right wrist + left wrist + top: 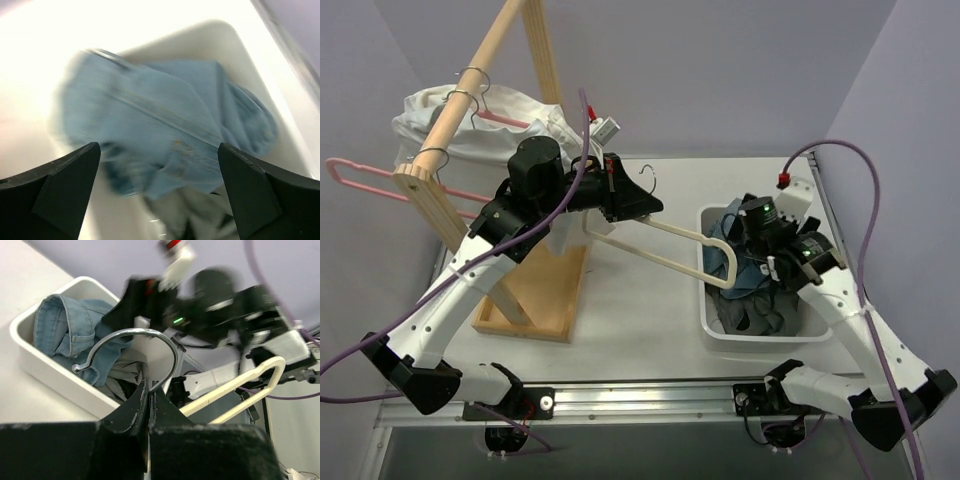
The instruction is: Remove the skirt from the hanger
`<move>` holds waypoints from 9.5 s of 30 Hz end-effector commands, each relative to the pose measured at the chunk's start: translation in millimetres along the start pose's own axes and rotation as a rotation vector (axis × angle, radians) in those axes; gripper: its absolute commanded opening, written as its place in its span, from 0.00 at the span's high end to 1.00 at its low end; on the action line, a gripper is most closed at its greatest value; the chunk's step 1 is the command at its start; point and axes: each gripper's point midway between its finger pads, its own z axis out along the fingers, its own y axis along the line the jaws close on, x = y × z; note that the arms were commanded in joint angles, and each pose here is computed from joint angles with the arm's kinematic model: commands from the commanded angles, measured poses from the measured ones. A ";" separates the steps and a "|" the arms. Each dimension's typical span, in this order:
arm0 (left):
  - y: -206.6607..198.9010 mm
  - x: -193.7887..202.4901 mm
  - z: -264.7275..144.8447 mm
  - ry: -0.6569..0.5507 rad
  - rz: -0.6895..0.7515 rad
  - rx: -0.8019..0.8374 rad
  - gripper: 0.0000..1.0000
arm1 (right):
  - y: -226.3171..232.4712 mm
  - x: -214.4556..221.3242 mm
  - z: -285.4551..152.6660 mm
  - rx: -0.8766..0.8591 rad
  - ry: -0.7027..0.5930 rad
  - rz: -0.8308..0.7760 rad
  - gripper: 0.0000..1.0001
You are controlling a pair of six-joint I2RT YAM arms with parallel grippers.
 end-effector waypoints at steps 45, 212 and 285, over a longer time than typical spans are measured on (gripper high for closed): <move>-112.0 0.3 -94.1 -0.101 0.170 0.231 0.06 | 84.7 -72.0 -228.8 -1.211 -0.062 -0.119 1.00; -46.8 161.4 -143.8 0.078 0.105 0.128 0.06 | 447.2 -101.3 -280.1 -1.764 -0.464 -0.247 1.00; -44.7 -69.6 -52.9 -0.252 0.265 -0.123 0.18 | 135.7 -82.2 -260.7 -1.393 -0.384 -0.122 1.00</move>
